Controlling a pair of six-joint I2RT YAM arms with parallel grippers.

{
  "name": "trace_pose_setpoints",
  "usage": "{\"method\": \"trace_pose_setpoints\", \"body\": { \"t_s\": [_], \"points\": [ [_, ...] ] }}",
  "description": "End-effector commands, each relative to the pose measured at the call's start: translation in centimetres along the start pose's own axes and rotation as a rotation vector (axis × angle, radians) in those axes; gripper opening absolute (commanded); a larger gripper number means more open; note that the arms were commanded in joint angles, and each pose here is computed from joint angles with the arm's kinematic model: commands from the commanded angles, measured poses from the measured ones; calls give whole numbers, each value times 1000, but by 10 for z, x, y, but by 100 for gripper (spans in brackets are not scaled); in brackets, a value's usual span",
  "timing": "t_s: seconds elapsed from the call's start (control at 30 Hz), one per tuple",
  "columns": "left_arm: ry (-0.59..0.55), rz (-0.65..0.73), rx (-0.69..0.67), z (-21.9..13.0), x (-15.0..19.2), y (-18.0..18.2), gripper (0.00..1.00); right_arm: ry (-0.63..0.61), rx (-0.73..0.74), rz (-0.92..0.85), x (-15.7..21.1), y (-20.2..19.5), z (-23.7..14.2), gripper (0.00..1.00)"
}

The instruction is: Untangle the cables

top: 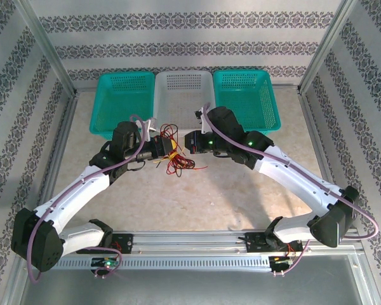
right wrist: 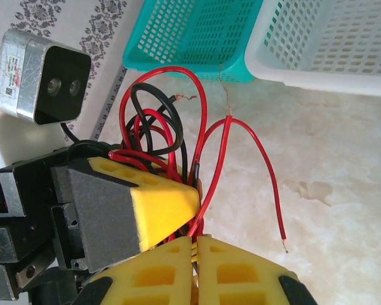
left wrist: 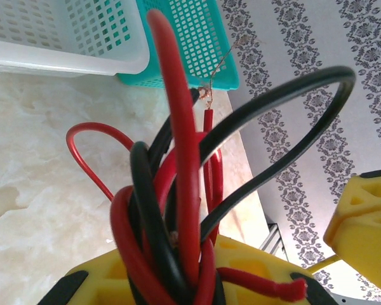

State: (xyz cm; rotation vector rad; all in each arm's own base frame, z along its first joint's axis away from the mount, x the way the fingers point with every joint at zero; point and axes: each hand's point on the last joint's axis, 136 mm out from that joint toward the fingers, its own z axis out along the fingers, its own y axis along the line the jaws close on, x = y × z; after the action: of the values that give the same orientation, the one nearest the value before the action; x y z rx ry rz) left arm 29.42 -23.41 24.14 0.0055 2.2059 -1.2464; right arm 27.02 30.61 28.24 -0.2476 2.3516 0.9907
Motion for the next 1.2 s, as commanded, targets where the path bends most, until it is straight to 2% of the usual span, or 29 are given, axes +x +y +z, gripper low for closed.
{"method": "trace_pose_setpoints", "body": {
  "t_s": [0.0,0.13,0.33,0.5,0.73,0.87,1.0,1.07,1.17],
  "points": [
    [-7,46,114,-2,-6,-29,0,-60,-23,23,-15,-2,-16,0],
    [32,25,199,2,1,-38,0,-100,-43,64,-33,-9,-31,0],
    [20,-3,427,-10,-2,-76,0,-133,-56,122,-54,-27,-41,0],
    [-29,-6,642,-34,-13,-118,0,-158,-113,205,-65,-45,-30,0],
    [-106,-16,790,-54,-30,-150,0,-176,-210,312,-64,-60,-2,0],
    [-221,-58,880,-67,-50,-159,0,-180,-263,381,-54,-68,15,0],
    [-429,-88,915,-85,-76,-153,0,-197,-308,449,-35,-73,29,0],
    [-519,-70,859,-88,-84,-145,0,-220,-328,482,-24,-73,34,0],
    [-637,-38,688,-86,-93,-123,0,-262,-361,524,-9,-68,38,0]
  ]
}}
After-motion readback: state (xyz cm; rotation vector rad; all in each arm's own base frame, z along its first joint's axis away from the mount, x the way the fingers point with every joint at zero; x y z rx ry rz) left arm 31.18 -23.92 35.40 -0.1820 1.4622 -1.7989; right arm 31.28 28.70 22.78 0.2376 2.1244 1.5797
